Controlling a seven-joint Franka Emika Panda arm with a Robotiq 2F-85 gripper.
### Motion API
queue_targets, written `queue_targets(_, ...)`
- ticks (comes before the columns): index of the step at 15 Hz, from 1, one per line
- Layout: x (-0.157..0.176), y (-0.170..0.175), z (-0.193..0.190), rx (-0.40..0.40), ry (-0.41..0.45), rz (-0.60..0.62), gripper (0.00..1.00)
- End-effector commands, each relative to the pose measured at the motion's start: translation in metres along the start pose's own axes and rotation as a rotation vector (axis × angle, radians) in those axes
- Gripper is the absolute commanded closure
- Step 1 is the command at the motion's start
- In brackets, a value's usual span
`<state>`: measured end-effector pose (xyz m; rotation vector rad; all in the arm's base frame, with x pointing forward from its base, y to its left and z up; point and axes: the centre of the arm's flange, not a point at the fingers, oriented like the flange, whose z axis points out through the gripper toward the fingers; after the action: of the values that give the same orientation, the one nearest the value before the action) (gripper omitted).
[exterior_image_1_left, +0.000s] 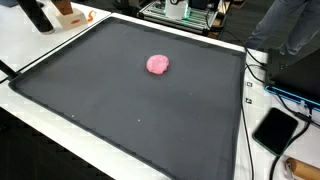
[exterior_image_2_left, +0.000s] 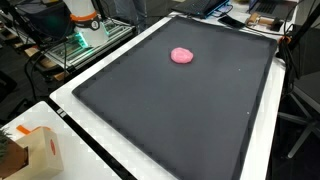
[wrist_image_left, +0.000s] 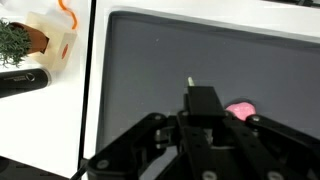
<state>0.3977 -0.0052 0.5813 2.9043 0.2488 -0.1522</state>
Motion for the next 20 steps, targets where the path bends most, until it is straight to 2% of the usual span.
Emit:
queue_targets(1, 0.0, 0.0, 0.0, 0.0, 0.0, 0.0, 0.87)
queue_targets(7, 0.0, 0.0, 0.0, 0.0, 0.0, 0.0, 0.87)
queue_targets(8, 0.005, 0.005, 0.009, 0.012, -0.004, 0.007, 0.97)
queue_targets(10, 0.017, 0.007, 0.028, 0.073, 0.004, -0.034, 0.97)
queue_targets(14, 0.046, 0.006, 0.066, 0.218, 0.091, -0.129, 0.97)
queue_targets(15, 0.053, 0.006, 0.078, 0.233, 0.112, -0.146, 0.97)
queue_targets(20, 0.082, 0.011, 0.152, 0.399, 0.194, -0.21, 0.97)
